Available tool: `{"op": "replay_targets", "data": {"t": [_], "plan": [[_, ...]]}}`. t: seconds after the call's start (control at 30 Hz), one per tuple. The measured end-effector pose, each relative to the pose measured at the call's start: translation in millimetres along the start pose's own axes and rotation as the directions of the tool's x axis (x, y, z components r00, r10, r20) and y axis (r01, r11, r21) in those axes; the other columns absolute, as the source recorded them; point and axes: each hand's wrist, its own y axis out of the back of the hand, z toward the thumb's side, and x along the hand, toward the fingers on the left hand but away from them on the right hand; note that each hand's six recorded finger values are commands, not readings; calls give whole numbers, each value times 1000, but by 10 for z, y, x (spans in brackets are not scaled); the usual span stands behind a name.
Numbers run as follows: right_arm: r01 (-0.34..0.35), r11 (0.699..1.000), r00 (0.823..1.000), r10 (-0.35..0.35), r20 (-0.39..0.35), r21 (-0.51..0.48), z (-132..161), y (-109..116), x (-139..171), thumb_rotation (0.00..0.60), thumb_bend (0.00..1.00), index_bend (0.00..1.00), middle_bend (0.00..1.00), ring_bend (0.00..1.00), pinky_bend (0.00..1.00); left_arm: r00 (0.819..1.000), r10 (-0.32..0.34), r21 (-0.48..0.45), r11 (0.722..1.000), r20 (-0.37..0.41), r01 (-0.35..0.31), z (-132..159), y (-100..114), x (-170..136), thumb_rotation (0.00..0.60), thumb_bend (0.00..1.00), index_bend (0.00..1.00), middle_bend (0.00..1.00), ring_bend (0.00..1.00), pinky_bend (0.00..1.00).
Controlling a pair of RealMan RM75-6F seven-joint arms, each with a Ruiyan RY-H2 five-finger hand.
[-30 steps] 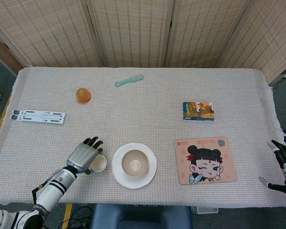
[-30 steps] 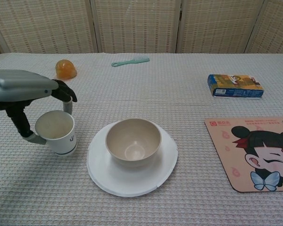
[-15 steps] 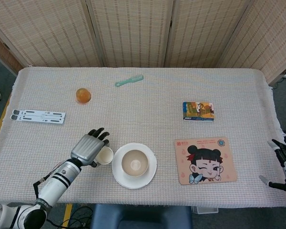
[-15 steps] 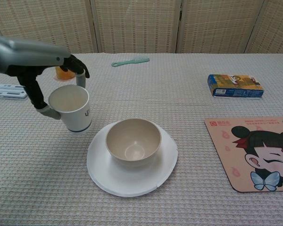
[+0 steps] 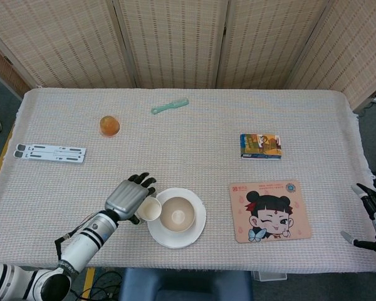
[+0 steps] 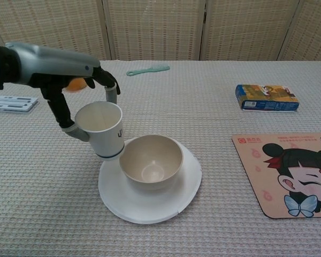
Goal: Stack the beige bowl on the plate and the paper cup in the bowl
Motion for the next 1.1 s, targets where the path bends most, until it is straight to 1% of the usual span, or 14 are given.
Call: {"op": "replay_targets", "data": {"t": [0.17,0.6,0.73,0.83,1.1], "plan": [[-6,1000,1000,6,-6,-5,-5,2,0,600,191,0,0,0,0,1000,-6,-2,1000,17,6,113,22,86,600,212,496,156,0,171],[-4,1000,1000,4,4,-6,-25,10,-4,600,191,0,0,0,0,999,-1,-1,1000,38,1,229,167,223,600,212,498,160,0,171],[-5,1000,1000,5,6,-6,-26,6,-14,600,191,0,0,0,0,999,-10,4,1000,45,10,277,192,243,600,212,498,162,0,170],[-9,1000,1000,9,2,-5,-17,-2,-14,600,191,0,0,0,0,998,-23,4,1000,51,22,320,170,250,600,212,498,162,0,171],[-3,1000,1000,3,-9,-8,-2,15,20,600,191,0,0,0,0,996,-61,-6,998,64,61,386,-20,293,600,212,498,162,0,171]]}}
